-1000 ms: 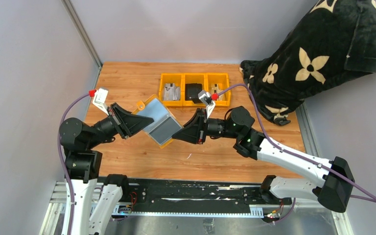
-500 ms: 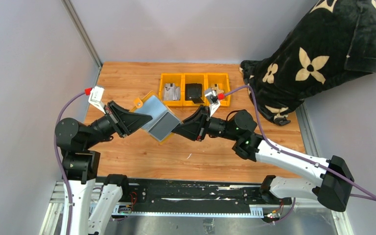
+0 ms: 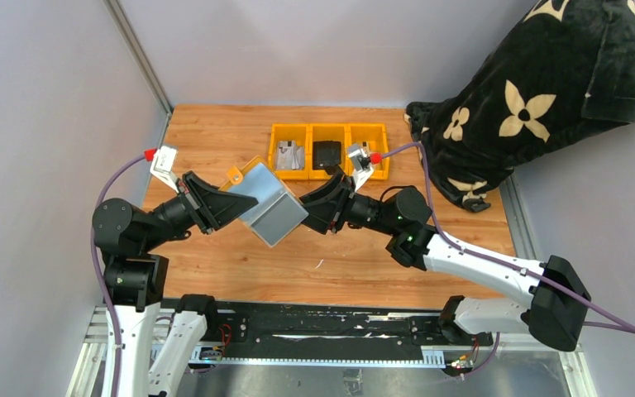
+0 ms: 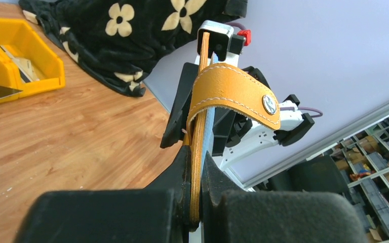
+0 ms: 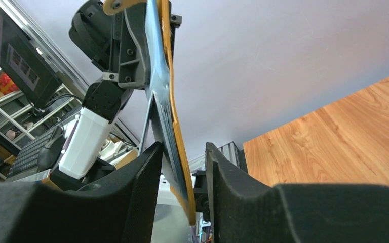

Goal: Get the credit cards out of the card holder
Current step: Open the card holder at the center of the board, then remove the credit card from the card holder.

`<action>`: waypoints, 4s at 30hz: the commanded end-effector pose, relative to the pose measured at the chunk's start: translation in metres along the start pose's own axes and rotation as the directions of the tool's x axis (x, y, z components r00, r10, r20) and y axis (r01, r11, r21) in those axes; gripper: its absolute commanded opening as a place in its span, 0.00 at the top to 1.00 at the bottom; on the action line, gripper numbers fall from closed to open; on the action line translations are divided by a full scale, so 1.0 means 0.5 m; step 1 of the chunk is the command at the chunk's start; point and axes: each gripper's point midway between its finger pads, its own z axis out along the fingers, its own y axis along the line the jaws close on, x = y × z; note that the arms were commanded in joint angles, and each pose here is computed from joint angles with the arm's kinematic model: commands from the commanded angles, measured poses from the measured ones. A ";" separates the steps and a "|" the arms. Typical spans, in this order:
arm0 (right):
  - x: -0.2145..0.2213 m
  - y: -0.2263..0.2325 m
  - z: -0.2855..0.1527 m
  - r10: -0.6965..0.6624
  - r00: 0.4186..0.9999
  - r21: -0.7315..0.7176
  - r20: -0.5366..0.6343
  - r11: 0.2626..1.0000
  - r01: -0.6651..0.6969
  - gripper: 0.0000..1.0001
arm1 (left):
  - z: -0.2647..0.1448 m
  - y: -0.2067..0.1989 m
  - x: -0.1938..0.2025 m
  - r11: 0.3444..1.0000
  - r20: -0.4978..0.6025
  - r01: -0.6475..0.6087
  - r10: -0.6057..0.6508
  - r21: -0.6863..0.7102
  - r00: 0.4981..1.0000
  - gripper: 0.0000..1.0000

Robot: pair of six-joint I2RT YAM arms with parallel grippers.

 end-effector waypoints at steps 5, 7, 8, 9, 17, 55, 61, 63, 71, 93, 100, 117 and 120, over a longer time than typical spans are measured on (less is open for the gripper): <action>-0.044 0.056 0.016 0.006 0.998 -0.094 0.064 0.996 0.000 0.52 | 0.000 0.009 0.015 1.000 -0.030 0.013 -0.012 0.003 0.999 1.00; -0.040 0.060 0.021 0.008 0.999 -0.108 0.048 0.994 -0.003 0.51 | 0.001 0.014 0.017 1.000 -0.032 0.015 -0.015 0.001 0.999 1.00; -0.038 0.062 0.025 0.010 0.999 -0.115 0.039 0.993 -0.005 0.50 | 0.001 0.016 0.019 1.000 -0.034 0.015 -0.015 0.001 0.999 1.00; -0.039 0.066 0.029 0.010 0.999 -0.125 0.034 0.992 -0.005 0.49 | 0.001 0.017 0.020 1.000 -0.035 0.015 -0.015 0.001 0.999 1.00; -0.041 0.063 0.057 0.032 0.999 -0.138 0.016 0.990 -0.029 0.49 | -0.005 0.013 0.035 1.000 -0.057 0.004 -0.003 0.016 0.998 1.00; 0.008 0.079 0.035 0.114 0.982 -0.145 -0.150 0.980 -0.136 1.00 | -0.031 0.028 0.071 0.993 -0.084 -0.117 0.114 -0.032 0.990 0.39; 0.018 0.086 0.035 0.113 0.976 -0.161 -0.188 0.976 -0.144 1.00 | -0.035 0.038 0.084 0.994 -0.090 -0.103 0.099 -0.042 0.991 0.58; 0.022 0.088 0.034 0.111 0.973 -0.169 -0.201 0.975 -0.146 1.00 | -0.033 0.027 0.085 0.995 -0.097 -0.096 0.096 -0.001 0.991 0.66; 0.012 0.067 0.022 0.109 0.971 -0.118 -0.211 0.984 -0.136 0.75 | -0.024 0.024 0.071 0.999 -0.064 -0.050 0.050 0.010 0.997 0.98; 0.010 0.065 0.037 0.191 0.939 -0.019 -0.287 0.979 -0.205 0.44 | 0.006 0.090 0.019 0.994 0.028 -0.012 0.015 -0.108 1.000 1.00; 0.056 0.025 0.054 0.284 0.908 0.008 -0.309 0.955 -0.296 0.47 | 0.008 0.066 0.022 0.999 0.011 0.016 -0.016 -0.050 1.000 1.00; 0.015 0.032 0.099 0.419 0.893 -0.178 -0.163 0.878 -0.445 0.85 | 0.002 0.041 0.034 0.998 -0.017 0.062 -0.062 -0.008 0.998 1.00; 0.011 0.044 0.089 0.430 0.889 -0.216 -0.157 0.864 -0.456 0.94 | 0.002 0.044 0.034 0.998 -0.016 0.063 -0.063 -0.011 0.998 1.00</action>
